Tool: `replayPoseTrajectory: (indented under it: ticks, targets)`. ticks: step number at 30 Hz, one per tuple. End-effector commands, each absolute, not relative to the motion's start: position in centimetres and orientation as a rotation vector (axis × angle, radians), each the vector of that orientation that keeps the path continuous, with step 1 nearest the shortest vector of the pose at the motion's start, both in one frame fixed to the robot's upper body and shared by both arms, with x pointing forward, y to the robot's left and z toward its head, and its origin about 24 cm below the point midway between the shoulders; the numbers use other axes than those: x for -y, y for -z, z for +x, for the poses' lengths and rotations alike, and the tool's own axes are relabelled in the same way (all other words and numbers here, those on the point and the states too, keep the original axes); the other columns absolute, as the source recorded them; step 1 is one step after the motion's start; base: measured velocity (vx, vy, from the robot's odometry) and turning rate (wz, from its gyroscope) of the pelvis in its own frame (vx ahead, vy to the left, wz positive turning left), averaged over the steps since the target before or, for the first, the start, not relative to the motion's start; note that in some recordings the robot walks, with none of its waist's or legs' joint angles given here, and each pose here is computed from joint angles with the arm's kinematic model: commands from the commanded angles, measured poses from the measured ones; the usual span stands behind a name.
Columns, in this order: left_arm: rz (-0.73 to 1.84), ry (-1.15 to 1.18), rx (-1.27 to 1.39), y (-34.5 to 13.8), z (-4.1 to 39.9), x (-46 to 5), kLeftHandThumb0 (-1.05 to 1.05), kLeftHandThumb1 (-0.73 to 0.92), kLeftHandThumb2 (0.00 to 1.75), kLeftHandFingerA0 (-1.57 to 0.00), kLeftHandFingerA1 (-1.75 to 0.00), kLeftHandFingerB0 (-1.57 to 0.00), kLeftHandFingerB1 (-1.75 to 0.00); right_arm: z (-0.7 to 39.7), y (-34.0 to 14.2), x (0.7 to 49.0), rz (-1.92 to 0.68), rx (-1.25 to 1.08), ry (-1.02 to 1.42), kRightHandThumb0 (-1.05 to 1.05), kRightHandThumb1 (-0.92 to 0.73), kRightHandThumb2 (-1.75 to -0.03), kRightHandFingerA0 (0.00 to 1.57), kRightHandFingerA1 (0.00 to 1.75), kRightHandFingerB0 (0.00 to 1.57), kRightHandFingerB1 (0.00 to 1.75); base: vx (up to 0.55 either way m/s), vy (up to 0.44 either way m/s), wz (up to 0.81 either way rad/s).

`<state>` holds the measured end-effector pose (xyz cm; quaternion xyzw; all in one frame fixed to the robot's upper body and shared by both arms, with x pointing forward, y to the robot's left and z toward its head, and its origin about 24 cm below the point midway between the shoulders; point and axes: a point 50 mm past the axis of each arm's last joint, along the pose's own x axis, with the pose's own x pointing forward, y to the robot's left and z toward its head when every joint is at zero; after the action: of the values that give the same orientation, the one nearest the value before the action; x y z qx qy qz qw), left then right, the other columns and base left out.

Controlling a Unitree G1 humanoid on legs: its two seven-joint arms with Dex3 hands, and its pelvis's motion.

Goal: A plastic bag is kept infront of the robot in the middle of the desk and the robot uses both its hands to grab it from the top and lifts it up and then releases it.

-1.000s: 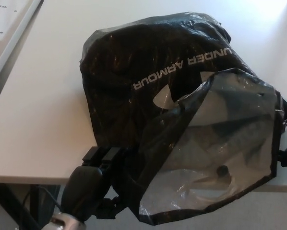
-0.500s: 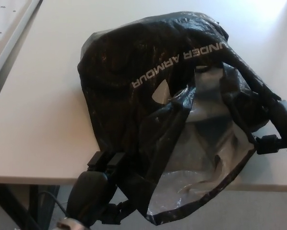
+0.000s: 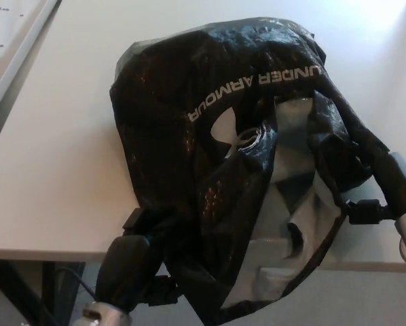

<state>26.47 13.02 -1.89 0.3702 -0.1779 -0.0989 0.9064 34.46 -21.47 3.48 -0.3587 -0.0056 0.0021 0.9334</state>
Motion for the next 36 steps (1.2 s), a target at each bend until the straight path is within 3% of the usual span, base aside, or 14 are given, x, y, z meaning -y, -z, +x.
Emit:
replayPoseTrajectory:
  ticks: [1, 2, 3, 10, 11, 12, 22, 24, 25, 26, 32, 33, 35, 36]
  targets:
    - [0.703, 0.182, 0.368, 1.2, 27.1, -13.2, -0.81, 0.62, 1.07, -0.84, -0.99, -0.71, -0.83, 33.9, -2.9, 21.8, -0.584, -0.010, 0.013, -0.59, -0.36, -0.75, 0.75, 0.74, 0.55, 0.53, 0.00, 0.000, 0.00]
    - [0.642, 0.188, 0.329, 0.9, 27.5, -13.0, -0.92, 0.78, 0.64, -0.86, -1.18, -0.71, -0.99, 33.8, -2.7, 21.9, -0.570, -0.010, 0.030, -0.40, -0.52, -0.56, 0.80, 1.73, 0.69, 1.66, 0.00, 0.000, 0.00]
    - [0.643, 0.176, 0.336, 0.6, 27.7, -12.8, -0.78, 0.65, 1.18, -1.52, -1.53, -1.32, -1.44, 33.6, -2.5, 22.0, -0.522, -0.017, 0.024, -0.26, -0.63, -0.59, 0.92, 1.75, 0.78, 1.75, 0.00, 0.000, 0.00]
    - [0.642, 0.213, 0.327, 0.2, 27.8, -12.3, -0.82, 0.75, 1.24, -1.56, -1.59, -1.51, -1.57, 33.2, -2.0, 22.0, -0.488, -0.014, 0.076, -0.28, -0.62, -0.57, 0.82, 1.75, 0.67, 1.75, 0.00, 0.000, 0.00]
    - [0.638, 0.217, 0.319, 0.3, 27.7, -12.2, -0.86, 0.84, 0.65, -1.29, -1.73, -1.11, -1.73, 33.1, -1.8, 22.1, -0.438, -0.034, 0.088, -0.28, -0.62, -0.57, 0.83, 1.75, 0.68, 1.75, 0.00, 0.000, 0.00]
    - [0.634, 0.214, 0.318, 0.3, 27.7, -12.2, -0.86, 0.84, 0.65, -1.29, -1.74, -1.11, -1.74, 33.0, -1.7, 22.2, -0.430, -0.038, 0.102, -0.29, -0.61, -0.56, 0.81, 1.75, 0.67, 1.75, 0.00, 0.000, 0.00]
    - [0.590, 0.201, 0.315, 0.7, 27.0, -11.9, -0.85, 0.84, 0.65, -1.22, -1.66, -1.03, -1.64, 32.7, -0.8, 22.2, -0.476, -0.100, 0.173, -0.42, -0.60, -0.58, 0.79, 1.75, 0.68, 1.73, 0.00, 0.000, 0.00]
    - [0.581, 0.240, 0.337, 0.2, 26.9, -11.7, -0.67, 0.66, 1.16, -1.48, -1.47, -1.45, -1.46, 33.2, -1.2, 21.7, -0.412, -0.117, 0.128, -0.47, -0.63, -0.59, 0.77, 1.75, 0.67, 1.70, 0.00, 0.000, 0.00]
    - [0.588, 0.241, 0.359, -0.3, 27.0, -11.7, -0.82, 0.85, 0.65, -1.23, -1.66, -1.02, -1.60, 33.5, -1.8, 21.4, -0.394, -0.092, 0.108, -0.49, -0.62, -0.61, 0.82, 1.75, 0.70, 1.66, 0.00, 0.000, 0.00]
    - [0.598, 0.242, 0.399, -1.3, 27.4, -11.9, -0.62, 0.72, 1.20, -1.45, -1.44, -1.45, -1.44, 34.0, -2.9, 20.7, -0.374, -0.048, 0.082, -0.64, -0.68, -0.60, 0.85, 1.69, 0.75, 1.56, 0.00, 0.000, 0.00]
    - [0.616, 0.189, 0.644, -9.4, 30.7, -13.4, -0.54, 0.71, 1.20, -1.30, -1.34, -1.21, -1.26, 35.5, -13.4, 16.5, -0.210, 0.270, -0.126, -0.57, -0.82, -0.66, 0.98, 1.75, 0.75, 1.70, 0.00, 0.000, 0.00]
    - [0.605, 0.183, 0.679, -10.6, 31.0, -13.6, -0.52, 0.71, 1.20, -1.26, -1.32, -1.18, -1.24, 35.5, -14.9, 15.9, -0.209, 0.310, -0.138, -0.33, -0.65, -1.14, 1.23, 1.27, 1.13, 1.24, 0.00, 0.000, 0.00]
    - [0.571, 0.170, 0.781, -14.2, 31.3, -13.7, -0.50, 0.73, 1.20, -1.24, -1.32, -1.18, -1.28, 35.5, -18.5, 14.9, -0.191, 0.379, -0.168, -0.33, -0.63, -1.12, 1.21, 1.27, 1.11, 1.22, 0.00, 0.000, 0.00]
    - [0.578, 0.150, 0.839, -16.1, 31.2, -13.6, -0.48, 0.76, 1.21, -1.24, -1.33, -1.15, -1.29, 35.4, -20.2, 14.6, -0.195, 0.421, -0.187, -0.56, -0.84, -0.66, 0.95, 1.75, 0.69, 1.75, 0.00, 0.000, 0.00]
